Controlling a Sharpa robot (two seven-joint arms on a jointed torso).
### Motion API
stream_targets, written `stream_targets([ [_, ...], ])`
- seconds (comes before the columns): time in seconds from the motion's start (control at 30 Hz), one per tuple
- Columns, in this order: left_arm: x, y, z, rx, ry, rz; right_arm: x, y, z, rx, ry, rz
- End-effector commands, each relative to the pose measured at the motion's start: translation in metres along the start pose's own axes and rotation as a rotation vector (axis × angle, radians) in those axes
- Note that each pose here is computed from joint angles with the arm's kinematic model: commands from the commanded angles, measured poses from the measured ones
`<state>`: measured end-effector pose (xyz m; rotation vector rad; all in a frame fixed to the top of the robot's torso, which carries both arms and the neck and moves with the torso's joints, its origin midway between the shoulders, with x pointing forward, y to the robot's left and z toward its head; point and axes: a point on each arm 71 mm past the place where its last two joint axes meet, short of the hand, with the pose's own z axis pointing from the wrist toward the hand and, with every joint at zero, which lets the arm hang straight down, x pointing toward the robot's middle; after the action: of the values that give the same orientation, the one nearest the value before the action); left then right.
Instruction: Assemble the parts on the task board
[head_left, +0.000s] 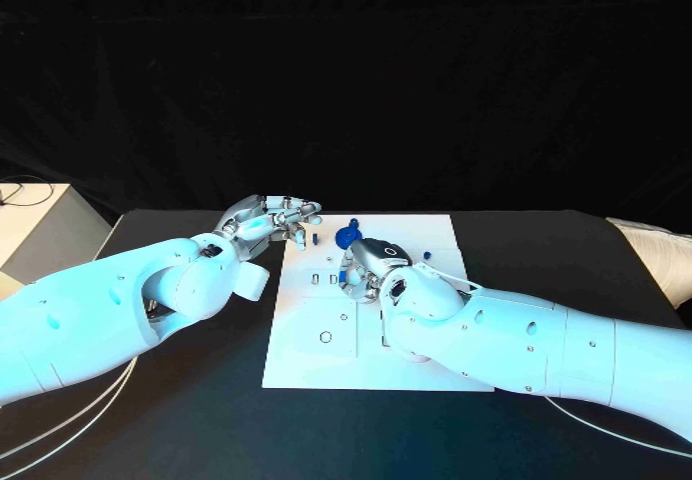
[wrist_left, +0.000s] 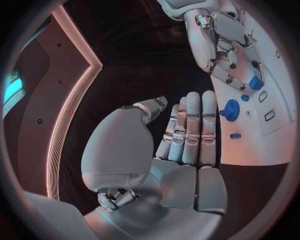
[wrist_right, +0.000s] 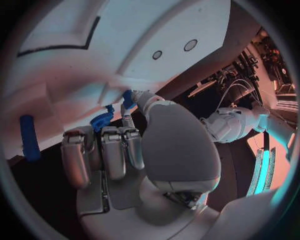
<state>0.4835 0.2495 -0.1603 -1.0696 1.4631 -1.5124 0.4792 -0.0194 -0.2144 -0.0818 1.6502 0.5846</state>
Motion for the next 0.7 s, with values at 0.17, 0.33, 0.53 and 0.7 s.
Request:
stream_targets([
  [0.17, 0.0025, -0.0011, 0.0004, 0.012, 0.021, 0.000, 0.0016, 0.0018, -0.0004, -0.018, 0.001, -0.004],
  [0.33, 0.0025, -0.0010, 0.0005, 0.012, 0.022, 0.000, 0.0027, 0.0019, -0.0008, -0.020, 0.003, -0.003],
  [0.53, 0.0025, -0.0009, 0.0005, 0.011, 0.023, 0.001, 0.0036, 0.0019, -0.0010, -0.020, 0.004, -0.002],
  [0.7, 0.0024, -0.0009, 0.0004, 0.010, 0.023, 0.001, 0.0039, 0.0018, -0.0011, -0.020, 0.003, -0.001],
])
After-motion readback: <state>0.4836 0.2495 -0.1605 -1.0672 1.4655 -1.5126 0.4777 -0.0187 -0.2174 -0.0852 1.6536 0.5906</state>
